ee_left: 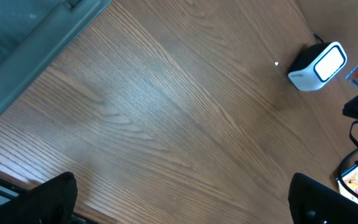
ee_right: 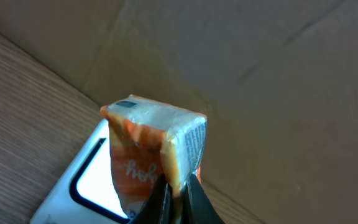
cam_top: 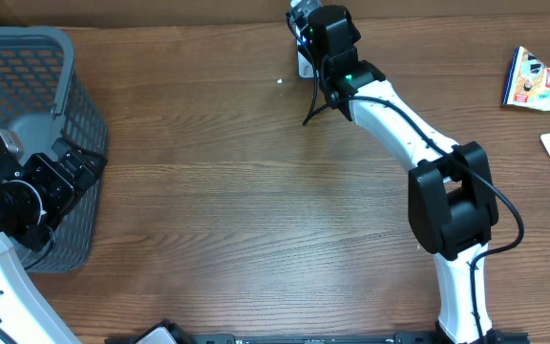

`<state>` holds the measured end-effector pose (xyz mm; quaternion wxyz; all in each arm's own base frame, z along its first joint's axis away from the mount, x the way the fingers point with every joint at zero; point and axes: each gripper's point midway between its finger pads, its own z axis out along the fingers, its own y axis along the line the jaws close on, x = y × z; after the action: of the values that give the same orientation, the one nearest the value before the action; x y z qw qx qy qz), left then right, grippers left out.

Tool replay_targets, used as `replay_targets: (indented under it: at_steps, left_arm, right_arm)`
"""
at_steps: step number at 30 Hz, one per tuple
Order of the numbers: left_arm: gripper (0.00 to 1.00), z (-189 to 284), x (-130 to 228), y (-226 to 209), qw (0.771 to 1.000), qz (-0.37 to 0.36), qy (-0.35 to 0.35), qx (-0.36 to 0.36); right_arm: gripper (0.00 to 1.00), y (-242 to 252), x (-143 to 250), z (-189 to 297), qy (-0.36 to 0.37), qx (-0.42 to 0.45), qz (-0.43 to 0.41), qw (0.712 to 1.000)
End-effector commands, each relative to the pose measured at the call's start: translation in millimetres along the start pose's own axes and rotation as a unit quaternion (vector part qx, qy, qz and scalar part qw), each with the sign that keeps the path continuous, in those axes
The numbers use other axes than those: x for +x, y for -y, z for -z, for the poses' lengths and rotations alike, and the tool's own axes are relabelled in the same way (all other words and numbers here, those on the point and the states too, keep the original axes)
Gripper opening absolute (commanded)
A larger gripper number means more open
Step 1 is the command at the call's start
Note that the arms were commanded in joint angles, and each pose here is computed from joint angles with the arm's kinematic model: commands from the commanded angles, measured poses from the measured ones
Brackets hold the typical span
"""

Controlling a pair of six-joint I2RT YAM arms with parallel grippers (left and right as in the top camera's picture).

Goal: Scan the item barcode
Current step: 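Lift the tissue pack and hold it in front of the scanner, then carry the tissue pack right and release it on the item pile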

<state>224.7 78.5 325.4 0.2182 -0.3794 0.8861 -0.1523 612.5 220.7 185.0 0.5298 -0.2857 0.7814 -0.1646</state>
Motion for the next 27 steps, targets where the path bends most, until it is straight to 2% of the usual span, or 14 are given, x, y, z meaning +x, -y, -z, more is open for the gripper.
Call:
replay_targets:
  at_steps: [1, 6, 12, 15, 19, 22, 27]
  left_arm:
    - [1.0, -0.9, 1.2, 1.5, 1.0, -0.014, -0.002, 0.002]
    - [1.0, -0.9, 1.2, 1.5, 1.0, -0.014, -0.002, 0.002]
    - [1.0, -0.9, 1.2, 1.5, 1.0, -0.014, -0.002, 0.002]
    - [1.0, -0.9, 1.3, 1.6, 1.0, -0.014, -0.002, 0.002]
    - [1.0, -0.9, 1.2, 1.5, 1.0, -0.014, -0.002, 0.002]
    - [1.0, -0.9, 1.2, 1.5, 1.0, -0.014, -0.002, 0.002]
    - [0.99, -0.9, 1.2, 1.5, 1.0, -0.014, -0.002, 0.002]
  right_arm:
    - [0.04, -4.5, -9.6, -6.2, 0.026, -0.009, 0.012, 1.0]
    - [0.04, -13.2, -0.2, -15.9, 0.022, -0.009, 0.074, 0.997]
    - [0.04, -10.2, 0.4, -17.7, 0.022, 0.002, 0.075, 0.997]
    - [0.04, 23.9, 2.8, -16.1, 0.002, 0.084, 0.059, 0.995]
    - [0.04, 80.1, 27.5, -11.5, -0.052, 0.19, 0.035, 0.98]
    - [0.04, 127.8, 61.2, -4.6, -0.104, 0.268, -0.006, 0.958]
    - [0.04, 222.0, 145.6, 26.0, -0.204, 0.417, -0.09, 0.881]
